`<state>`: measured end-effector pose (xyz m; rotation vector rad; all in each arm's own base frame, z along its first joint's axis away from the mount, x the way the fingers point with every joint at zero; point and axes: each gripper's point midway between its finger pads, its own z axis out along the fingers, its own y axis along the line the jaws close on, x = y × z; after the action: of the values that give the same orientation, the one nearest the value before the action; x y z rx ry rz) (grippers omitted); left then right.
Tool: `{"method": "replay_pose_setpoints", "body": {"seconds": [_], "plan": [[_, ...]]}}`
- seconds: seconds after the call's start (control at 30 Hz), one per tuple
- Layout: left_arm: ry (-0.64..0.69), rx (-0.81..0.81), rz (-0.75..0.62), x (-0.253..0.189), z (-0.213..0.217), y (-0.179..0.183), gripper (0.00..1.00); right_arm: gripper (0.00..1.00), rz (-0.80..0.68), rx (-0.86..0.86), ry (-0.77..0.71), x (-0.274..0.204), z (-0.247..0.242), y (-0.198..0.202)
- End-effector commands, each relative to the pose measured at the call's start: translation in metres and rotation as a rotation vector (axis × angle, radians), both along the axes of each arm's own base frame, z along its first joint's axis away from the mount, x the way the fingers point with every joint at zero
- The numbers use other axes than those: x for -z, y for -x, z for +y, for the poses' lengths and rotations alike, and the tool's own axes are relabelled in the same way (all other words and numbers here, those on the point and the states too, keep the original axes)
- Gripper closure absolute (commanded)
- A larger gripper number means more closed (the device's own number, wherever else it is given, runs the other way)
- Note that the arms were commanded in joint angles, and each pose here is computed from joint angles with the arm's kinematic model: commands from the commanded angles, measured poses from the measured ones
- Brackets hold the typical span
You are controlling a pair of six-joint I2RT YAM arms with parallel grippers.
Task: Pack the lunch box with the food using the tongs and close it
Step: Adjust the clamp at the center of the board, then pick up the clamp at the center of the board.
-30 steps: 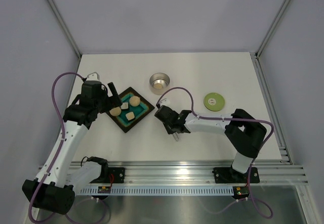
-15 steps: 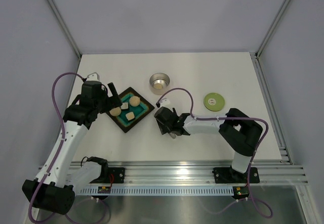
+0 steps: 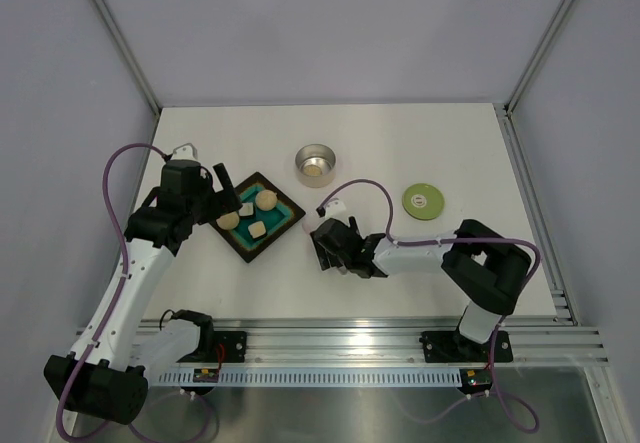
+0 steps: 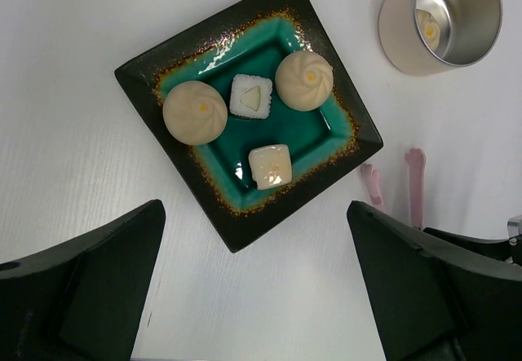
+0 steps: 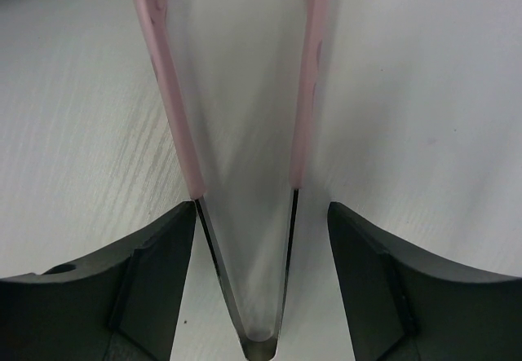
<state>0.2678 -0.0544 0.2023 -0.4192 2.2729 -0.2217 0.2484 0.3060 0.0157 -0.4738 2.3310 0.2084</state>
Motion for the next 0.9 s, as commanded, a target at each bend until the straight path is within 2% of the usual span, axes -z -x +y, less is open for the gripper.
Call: {"method": "replay_pose_setpoints", "body": {"seconds": [0.0, 0.27, 0.37, 0.5, 0.53, 0.6, 0.63, 0.77, 0.87], "plan": [[0.021, 0.016, -0.045, -0.011, -0.004, -0.007, 0.01, 0.26, 0.018, -0.046, 0.058, 0.012, -0.013, 0.020], [0.026, 0.017, -0.043, -0.011, -0.005, -0.007, 0.01, 0.24, 0.026, -0.089, 0.068, 0.019, -0.017, 0.033], [0.028, 0.014, -0.044, -0.011, -0.005, -0.007, 0.01, 0.28, 0.028, -0.079, 0.080, 0.023, -0.020, 0.034], [0.028, 0.015, -0.041, -0.009, -0.005, -0.007, 0.01, 0.45, 0.018, -0.070, 0.086, 0.021, -0.020, 0.031], [0.028, 0.014, -0.041, -0.009, -0.005, -0.007, 0.01, 0.53, 0.013, -0.073, 0.087, 0.020, -0.020, 0.031], [0.026, 0.012, -0.039, -0.009, -0.004, -0.006, 0.01, 0.59, 0.006, -0.077, 0.093, 0.015, -0.021, 0.030], [0.025, 0.015, -0.042, -0.009, -0.005, -0.006, 0.01, 0.66, -0.003, -0.078, 0.082, 0.008, -0.019, 0.028], [0.022, 0.014, -0.039, -0.008, -0.004, -0.007, 0.01, 0.83, -0.015, -0.104, 0.086, -0.010, -0.017, 0.028], [0.020, 0.012, -0.039, -0.008, -0.003, -0.006, 0.01, 0.92, -0.025, -0.141, 0.084, -0.028, -0.014, 0.027]]}}
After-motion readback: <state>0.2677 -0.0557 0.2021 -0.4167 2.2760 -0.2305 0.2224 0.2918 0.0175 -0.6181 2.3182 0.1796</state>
